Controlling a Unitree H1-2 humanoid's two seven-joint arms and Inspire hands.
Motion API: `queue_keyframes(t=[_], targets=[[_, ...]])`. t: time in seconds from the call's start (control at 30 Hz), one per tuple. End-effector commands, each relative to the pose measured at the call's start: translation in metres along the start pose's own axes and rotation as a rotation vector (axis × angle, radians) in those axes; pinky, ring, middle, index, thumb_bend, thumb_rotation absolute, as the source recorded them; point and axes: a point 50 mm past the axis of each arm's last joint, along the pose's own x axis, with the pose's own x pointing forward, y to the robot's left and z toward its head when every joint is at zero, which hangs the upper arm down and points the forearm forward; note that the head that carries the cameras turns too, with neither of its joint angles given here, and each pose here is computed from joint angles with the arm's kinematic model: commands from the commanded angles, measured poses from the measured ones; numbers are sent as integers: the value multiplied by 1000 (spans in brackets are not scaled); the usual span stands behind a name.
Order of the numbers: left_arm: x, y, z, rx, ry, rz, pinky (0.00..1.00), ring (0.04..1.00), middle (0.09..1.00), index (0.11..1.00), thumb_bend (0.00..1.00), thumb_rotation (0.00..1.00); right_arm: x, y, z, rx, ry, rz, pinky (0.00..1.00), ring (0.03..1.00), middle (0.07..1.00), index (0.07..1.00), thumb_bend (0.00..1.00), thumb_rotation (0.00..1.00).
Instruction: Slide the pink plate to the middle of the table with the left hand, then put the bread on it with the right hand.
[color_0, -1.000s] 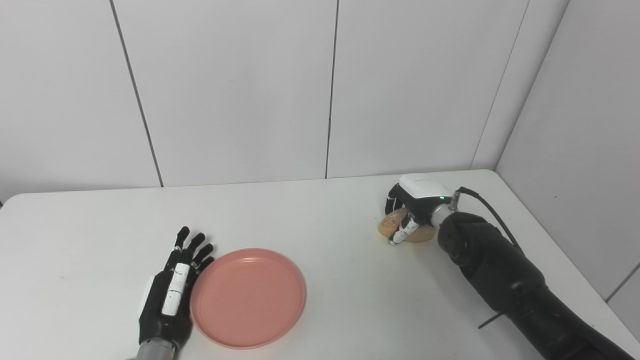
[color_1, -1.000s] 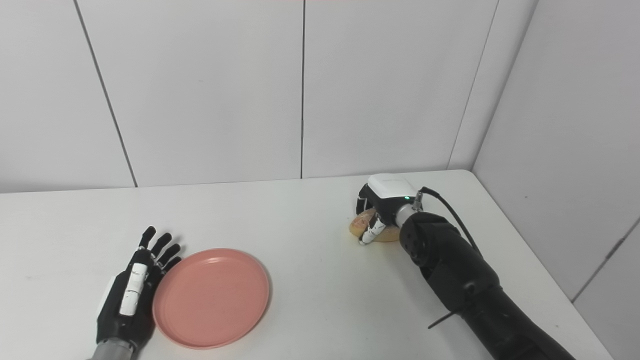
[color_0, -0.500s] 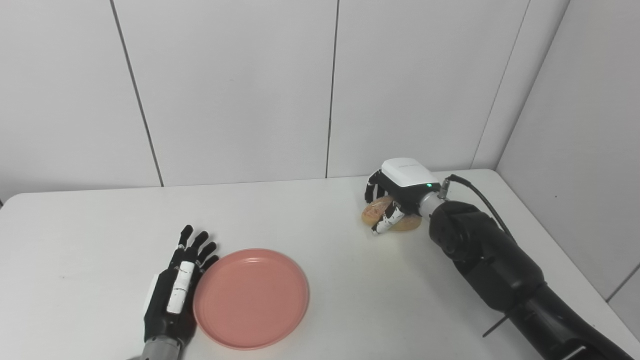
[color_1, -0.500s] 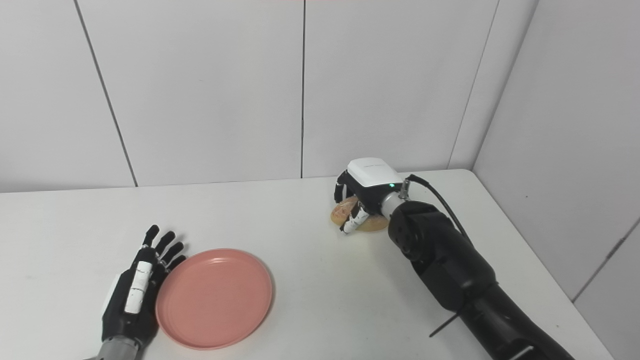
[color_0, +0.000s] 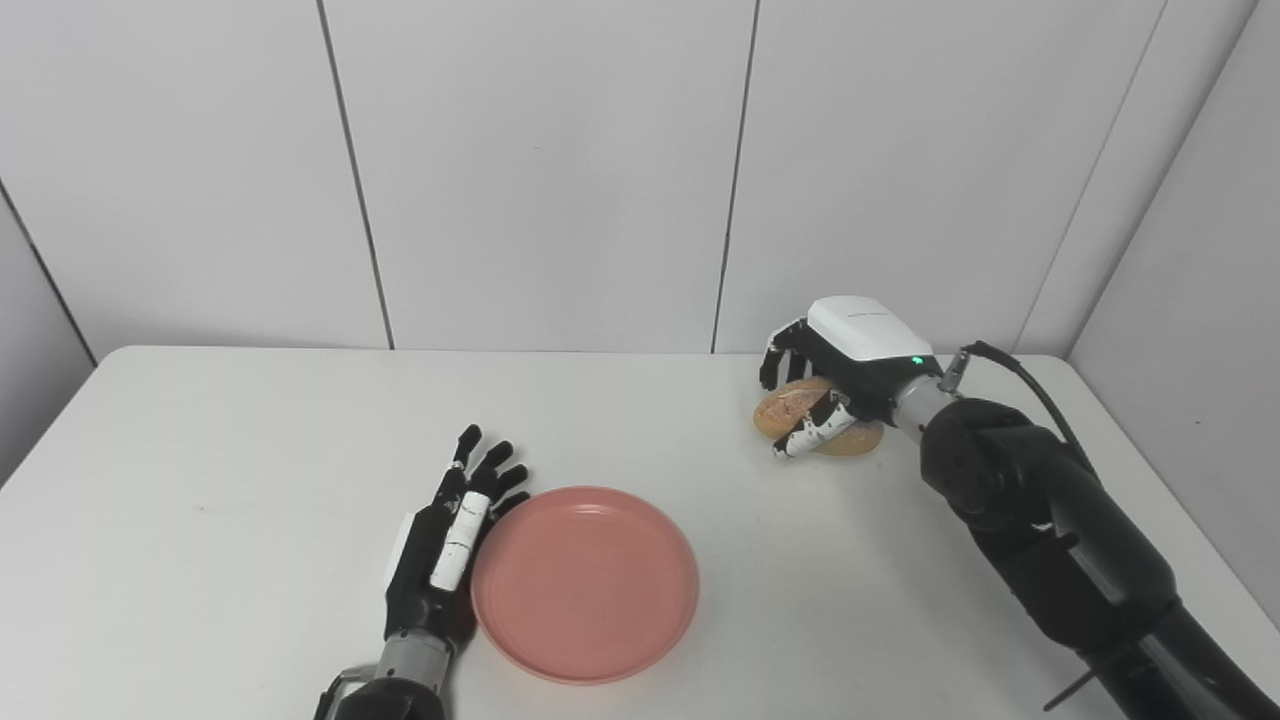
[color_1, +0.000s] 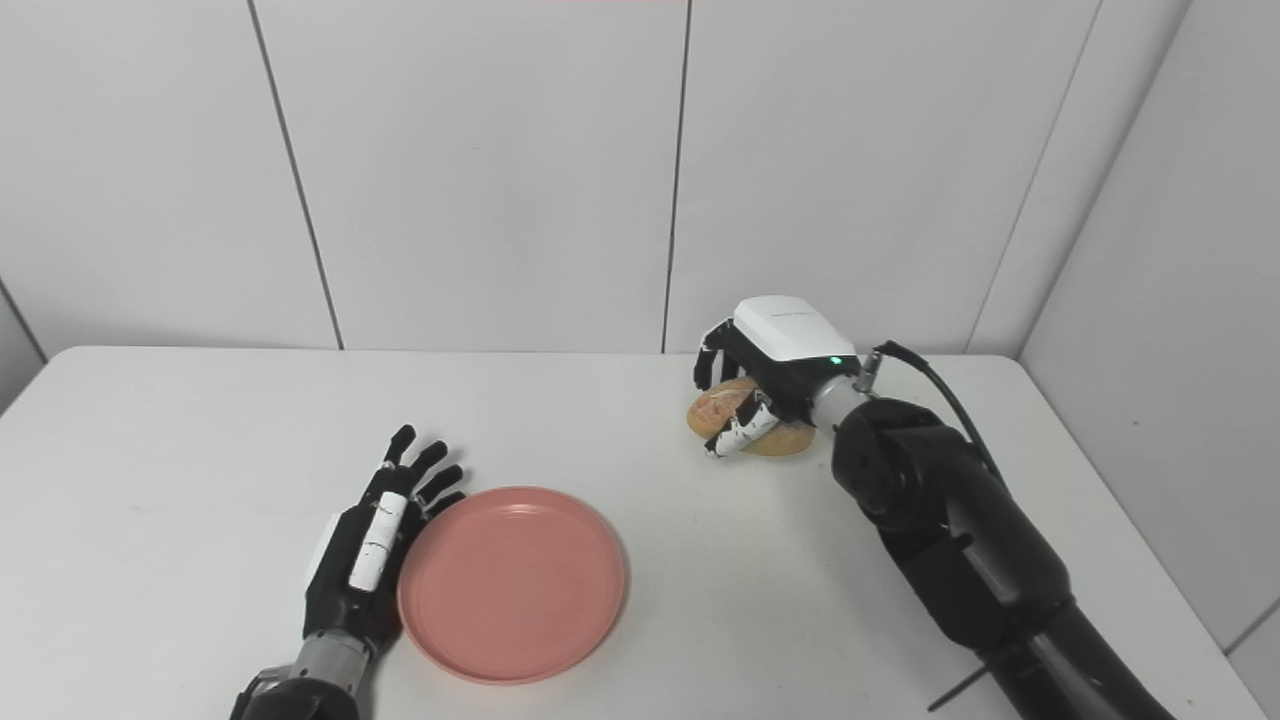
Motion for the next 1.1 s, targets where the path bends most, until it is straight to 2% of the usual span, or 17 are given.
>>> queue_keyframes(t=[0.0,0.13,0.37,0.43,0.57,0.7,1.07], targets=[[-1,-7,-10,-5,55,13,801,853,909,955,928,716,-2,-37,10,-21,-78,-94,289,359,438,507,528,0],[0,-11,-10,-4,55,11,795,848,904,945,943,718,-7,-38,17,15,-123,-106,291,358,440,508,529,0],[4,-23,-8,1,55,2,764,844,908,951,909,737,-14,-38,25,56,-197,-75,292,357,445,507,529,0],[5,-24,-8,-6,55,-3,789,857,914,956,890,734,-17,-38,30,73,-218,-76,292,352,443,505,529,0],[5,-24,-7,-2,54,-6,782,864,917,965,872,744,-21,-39,41,75,-235,-53,296,353,433,511,528,0],[5,-24,-6,-7,57,2,777,862,919,959,899,736,-22,-42,48,60,-272,-44,294,350,431,510,529,0],[4,-18,-5,-21,50,-2,810,867,919,962,899,715,-20,-41,74,34,-331,10,308,374,455,504,530,0]])
